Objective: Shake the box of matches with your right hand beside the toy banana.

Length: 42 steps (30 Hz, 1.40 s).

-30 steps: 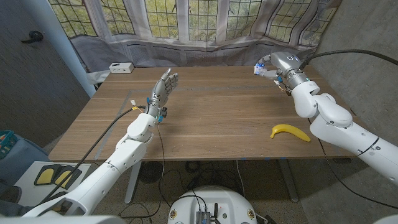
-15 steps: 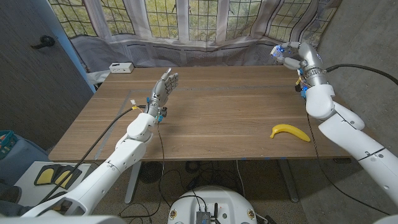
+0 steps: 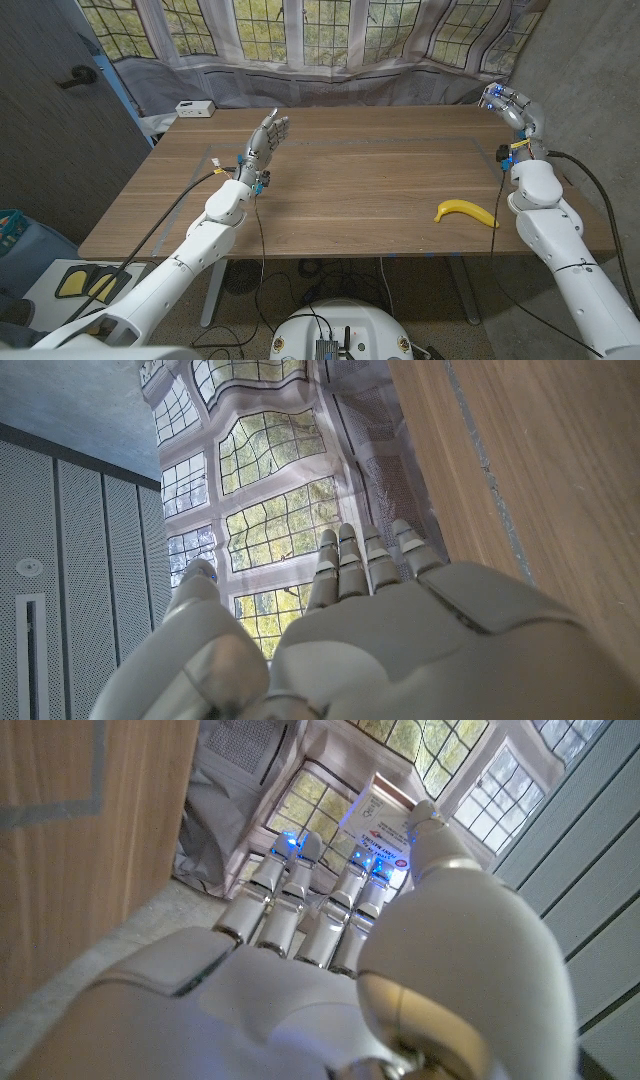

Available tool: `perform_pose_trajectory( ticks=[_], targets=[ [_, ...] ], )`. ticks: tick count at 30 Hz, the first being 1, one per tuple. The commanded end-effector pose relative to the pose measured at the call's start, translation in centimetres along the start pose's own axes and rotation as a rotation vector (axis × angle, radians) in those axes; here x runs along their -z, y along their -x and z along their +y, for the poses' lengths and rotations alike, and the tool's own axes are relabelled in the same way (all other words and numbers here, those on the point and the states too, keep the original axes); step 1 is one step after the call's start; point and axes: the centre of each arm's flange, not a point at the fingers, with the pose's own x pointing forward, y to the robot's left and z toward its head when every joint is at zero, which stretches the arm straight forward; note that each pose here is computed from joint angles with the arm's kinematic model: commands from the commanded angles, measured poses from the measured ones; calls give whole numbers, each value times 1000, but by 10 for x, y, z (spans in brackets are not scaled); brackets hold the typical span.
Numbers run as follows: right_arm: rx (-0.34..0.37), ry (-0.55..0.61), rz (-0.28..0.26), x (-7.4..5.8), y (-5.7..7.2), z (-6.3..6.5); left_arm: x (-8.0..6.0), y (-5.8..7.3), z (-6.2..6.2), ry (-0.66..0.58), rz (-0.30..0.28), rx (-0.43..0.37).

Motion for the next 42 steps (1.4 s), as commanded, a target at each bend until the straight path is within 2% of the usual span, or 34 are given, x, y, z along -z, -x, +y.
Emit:
perform_pose_trajectory(
  ticks=[1,4,8,13,17,20,23,29,34,35,36,37,38,42],
  targets=[
    [148,-880,113,63,14,-34,-2,-4,-5,-9,5,12],
    [107,-850,98,58,9,-30,-1,-4,-5,-7,6,10],
    [-3,-773,77,46,0,-20,0,-2,-6,-5,7,7],
    [-181,-690,52,28,-12,9,1,1,-5,-1,9,-1],
    [-333,-544,28,7,-22,38,2,2,-5,0,10,-7],
    [-431,-382,1,-11,-26,58,2,4,-4,3,9,-11],
    [-507,-159,-43,-32,-27,76,2,5,-4,4,7,-13],
    [-633,214,-129,-63,-20,118,-1,7,-3,-2,-1,-17],
    [-741,437,-192,-75,-11,153,-3,8,-3,-7,-6,-17],
    [-801,529,-211,-78,-7,167,-3,9,-2,-5,-6,-19],
    [-802,533,-210,-78,-7,167,-3,9,-2,-5,-6,-19],
    [-827,589,-222,-80,-5,173,-3,10,-2,-4,-5,-20],
    [-874,723,-250,-84,0,187,-2,11,-1,-2,-3,-23],
    [-947,979,-285,-85,10,210,-1,14,1,1,-1,-26]
  ],
)
